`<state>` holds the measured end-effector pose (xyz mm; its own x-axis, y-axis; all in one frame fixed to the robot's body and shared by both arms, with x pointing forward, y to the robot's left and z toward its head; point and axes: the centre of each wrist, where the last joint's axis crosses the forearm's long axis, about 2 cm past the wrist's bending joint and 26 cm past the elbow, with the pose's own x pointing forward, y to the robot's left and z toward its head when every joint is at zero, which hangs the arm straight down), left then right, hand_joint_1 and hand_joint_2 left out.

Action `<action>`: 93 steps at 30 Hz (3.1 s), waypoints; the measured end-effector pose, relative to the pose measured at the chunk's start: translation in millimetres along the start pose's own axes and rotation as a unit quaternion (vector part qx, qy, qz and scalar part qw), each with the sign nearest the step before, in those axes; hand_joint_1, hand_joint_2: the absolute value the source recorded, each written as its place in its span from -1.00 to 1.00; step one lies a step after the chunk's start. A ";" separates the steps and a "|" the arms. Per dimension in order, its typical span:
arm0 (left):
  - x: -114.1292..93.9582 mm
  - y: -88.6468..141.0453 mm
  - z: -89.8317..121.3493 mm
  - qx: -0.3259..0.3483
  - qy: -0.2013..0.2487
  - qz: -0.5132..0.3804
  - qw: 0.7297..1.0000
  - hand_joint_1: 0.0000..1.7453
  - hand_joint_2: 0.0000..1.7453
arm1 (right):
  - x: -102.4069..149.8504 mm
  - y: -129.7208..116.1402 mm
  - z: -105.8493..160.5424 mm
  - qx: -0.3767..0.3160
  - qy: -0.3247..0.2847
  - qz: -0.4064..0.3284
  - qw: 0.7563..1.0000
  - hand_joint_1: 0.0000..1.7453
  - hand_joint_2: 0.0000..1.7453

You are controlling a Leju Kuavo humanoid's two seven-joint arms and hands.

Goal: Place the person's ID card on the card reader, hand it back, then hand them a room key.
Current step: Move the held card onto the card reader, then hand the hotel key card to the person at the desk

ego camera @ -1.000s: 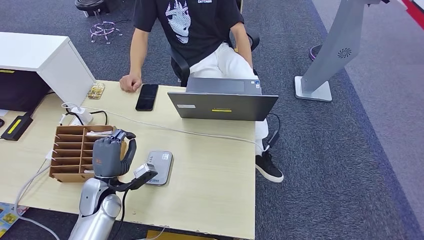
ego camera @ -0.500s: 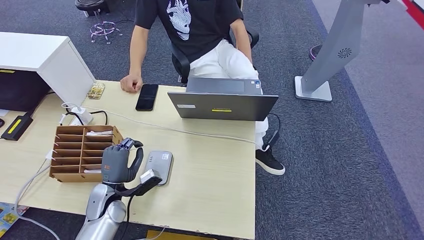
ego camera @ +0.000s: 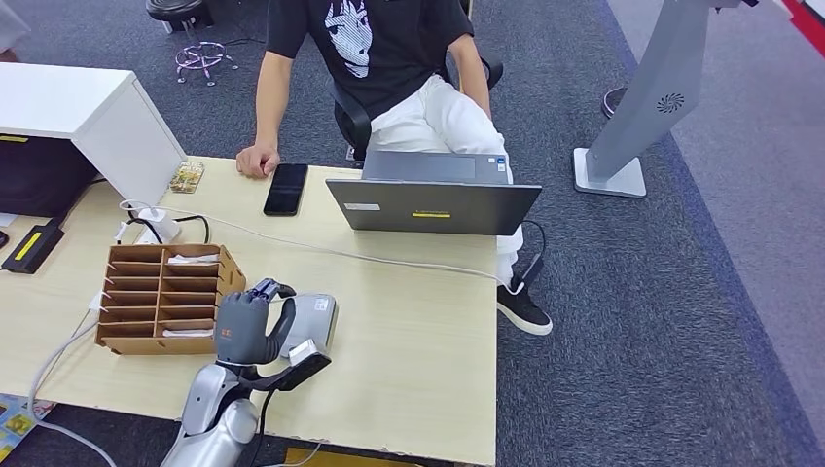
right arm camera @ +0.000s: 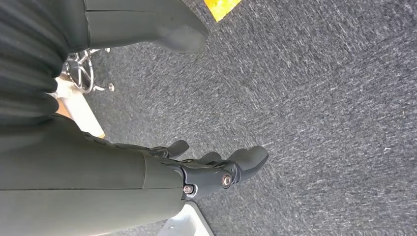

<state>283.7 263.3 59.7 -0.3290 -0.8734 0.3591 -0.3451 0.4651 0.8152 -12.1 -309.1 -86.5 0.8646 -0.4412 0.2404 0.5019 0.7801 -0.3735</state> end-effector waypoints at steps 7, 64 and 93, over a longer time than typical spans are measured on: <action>-0.6 0.0 1.1 -0.001 0.001 0.000 1.000 1.00 1.00 | 0.0 -0.1 0.0 0.000 0.000 0.000 1.000 -1.00 1.00; -26.3 -9.4 57.6 -0.098 0.103 0.001 0.990 1.00 1.00 | -3.1 14.7 1.7 -0.005 0.007 -0.004 1.000 -1.00 1.00; -73.3 105.4 -4.7 0.087 0.051 -0.086 0.991 1.00 1.00 | -4.5 10.8 0.6 -0.013 0.032 -0.011 0.999 -1.00 1.00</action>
<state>275.5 375.7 121.4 -0.1647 -0.9477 0.2734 -0.5382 0.3186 0.7802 -10.6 -298.5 -91.1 0.8526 -0.4862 0.1917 0.5206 0.7583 -0.3923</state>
